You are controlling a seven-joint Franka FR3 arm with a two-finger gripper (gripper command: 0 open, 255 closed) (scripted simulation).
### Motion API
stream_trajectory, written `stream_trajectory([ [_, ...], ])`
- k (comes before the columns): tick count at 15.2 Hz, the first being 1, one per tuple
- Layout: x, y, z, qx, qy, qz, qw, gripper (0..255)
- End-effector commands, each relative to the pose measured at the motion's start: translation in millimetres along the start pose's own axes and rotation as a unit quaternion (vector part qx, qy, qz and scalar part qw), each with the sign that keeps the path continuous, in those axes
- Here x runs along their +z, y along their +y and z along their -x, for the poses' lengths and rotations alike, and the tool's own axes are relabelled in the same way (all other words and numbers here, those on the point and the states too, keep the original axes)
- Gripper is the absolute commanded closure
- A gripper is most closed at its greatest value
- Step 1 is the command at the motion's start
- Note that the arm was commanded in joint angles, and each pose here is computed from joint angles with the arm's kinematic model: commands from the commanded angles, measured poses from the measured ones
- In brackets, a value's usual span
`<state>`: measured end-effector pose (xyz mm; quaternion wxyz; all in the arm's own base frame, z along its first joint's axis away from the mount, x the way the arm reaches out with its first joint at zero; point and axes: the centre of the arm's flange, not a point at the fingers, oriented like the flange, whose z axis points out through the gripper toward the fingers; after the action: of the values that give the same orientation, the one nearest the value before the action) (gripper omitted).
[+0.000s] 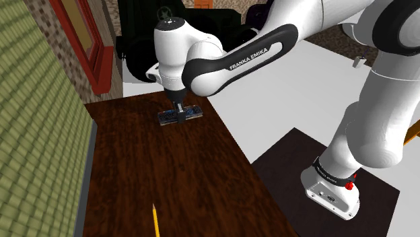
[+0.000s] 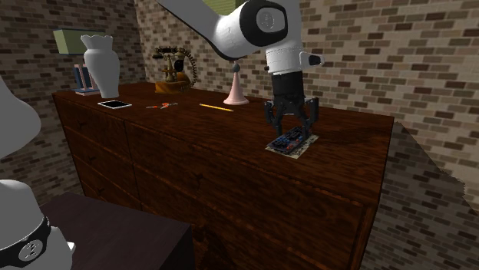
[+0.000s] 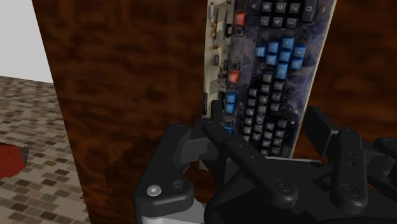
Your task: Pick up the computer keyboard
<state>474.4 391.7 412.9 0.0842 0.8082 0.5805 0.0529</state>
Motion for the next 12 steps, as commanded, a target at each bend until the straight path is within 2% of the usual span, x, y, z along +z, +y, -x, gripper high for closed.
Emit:
stream_trajectory([
  [1,1,0,0,0.0,0.0,0.0,1.0,255],
  [3,0,0,0,0.0,0.0,0.0,1.0,255],
  [12,-46,9,1,0.0,0.0,0.0,1.0,255],
])
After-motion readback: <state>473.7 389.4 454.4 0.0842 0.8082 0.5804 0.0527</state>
